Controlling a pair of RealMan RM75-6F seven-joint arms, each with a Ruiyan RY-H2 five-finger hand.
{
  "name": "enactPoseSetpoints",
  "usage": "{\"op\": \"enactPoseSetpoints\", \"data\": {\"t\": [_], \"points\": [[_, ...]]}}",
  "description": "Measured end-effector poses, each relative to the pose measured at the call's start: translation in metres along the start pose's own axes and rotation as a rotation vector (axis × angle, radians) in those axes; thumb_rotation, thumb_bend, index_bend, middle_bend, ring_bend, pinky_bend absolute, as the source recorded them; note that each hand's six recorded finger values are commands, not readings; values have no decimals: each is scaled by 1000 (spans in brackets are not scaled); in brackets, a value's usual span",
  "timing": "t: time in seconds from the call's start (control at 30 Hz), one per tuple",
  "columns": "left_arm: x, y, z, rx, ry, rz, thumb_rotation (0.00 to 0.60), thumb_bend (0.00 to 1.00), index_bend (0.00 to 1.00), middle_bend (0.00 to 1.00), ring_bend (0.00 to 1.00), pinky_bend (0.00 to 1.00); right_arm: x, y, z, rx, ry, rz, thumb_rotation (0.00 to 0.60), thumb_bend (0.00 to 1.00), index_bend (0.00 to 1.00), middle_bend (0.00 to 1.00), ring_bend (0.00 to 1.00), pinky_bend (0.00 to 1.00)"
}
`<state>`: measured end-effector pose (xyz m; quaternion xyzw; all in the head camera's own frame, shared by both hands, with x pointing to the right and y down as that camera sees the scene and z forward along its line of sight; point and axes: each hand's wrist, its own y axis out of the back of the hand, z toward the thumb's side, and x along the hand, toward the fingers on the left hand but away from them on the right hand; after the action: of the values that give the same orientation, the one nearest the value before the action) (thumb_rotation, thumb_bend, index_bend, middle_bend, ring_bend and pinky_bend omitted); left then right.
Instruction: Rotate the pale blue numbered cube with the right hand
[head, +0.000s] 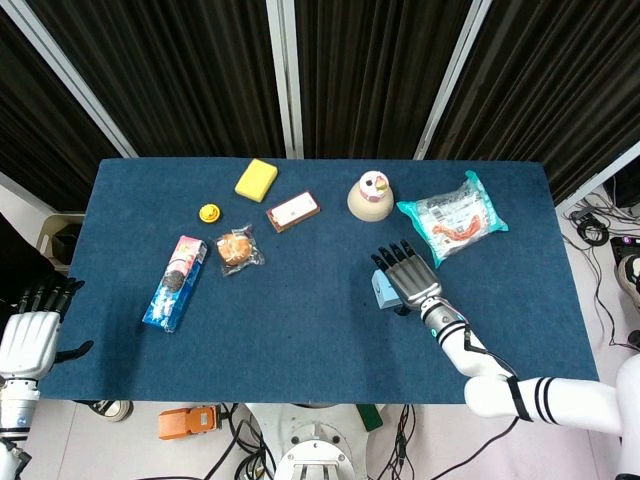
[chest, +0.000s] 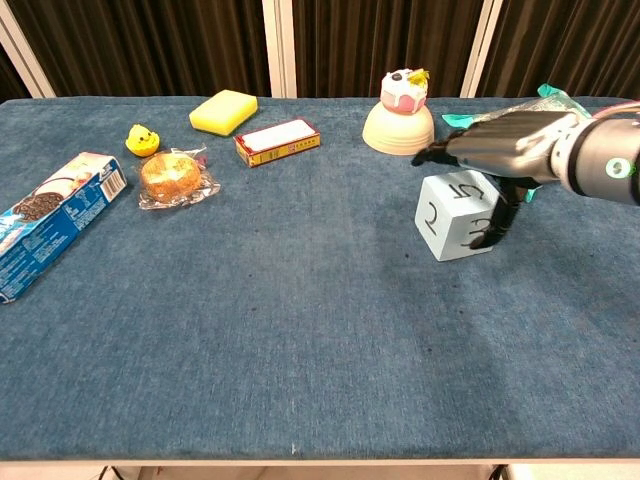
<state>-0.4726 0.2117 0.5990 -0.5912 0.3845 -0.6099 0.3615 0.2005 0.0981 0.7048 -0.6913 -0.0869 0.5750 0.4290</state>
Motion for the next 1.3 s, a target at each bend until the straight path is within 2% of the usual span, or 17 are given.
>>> {"op": "enactPoseSetpoints", "data": {"t": [0.1,0.2,0.4,0.47,0.67,0.77,0.87,1.0,1.1,1.3], "points": [[-1,-1,-1,0,2,-2,600,0,143,115,0,0,-2,0,3,5,-12,-1,530,270,259,215,78,85],[-1,-1,-2,-1,4,-4,600,0,142,115,0,0,-5,-1,3,-6,-21,0,592,271,366,295,146,138],[-1,-2,-3,-1,8,-5,600,0,142,116,0,0,-7,0,2,-71,-32,-16,596,316,542,425,287,216],[-1,-2,-4,1,9,-6,600,0,142,115,0,0,-7,2,0,-113,-36,-36,596,331,566,443,304,224],[2,-1,-2,0,0,-5,600,0,142,115,0,0,-1,7,-10,-357,-38,-135,595,335,591,462,321,228],[5,-1,2,-2,-12,-4,600,0,142,115,0,0,4,6,-16,-528,-30,-188,593,335,588,462,321,228],[7,-1,5,-2,-20,-5,600,0,142,115,0,0,9,1,-24,-711,-16,-237,581,335,577,461,305,187],[9,0,9,-2,-30,-4,600,0,142,116,0,0,13,-13,-34,-938,8,-292,555,335,562,461,265,113],[9,0,11,-3,-34,-5,600,0,142,115,0,0,13,-28,-41,-1057,21,-323,548,335,545,461,242,76],[10,1,12,-3,-36,-6,600,0,142,116,0,0,7,-60,-48,-1201,33,-371,548,335,520,460,201,4]]}}
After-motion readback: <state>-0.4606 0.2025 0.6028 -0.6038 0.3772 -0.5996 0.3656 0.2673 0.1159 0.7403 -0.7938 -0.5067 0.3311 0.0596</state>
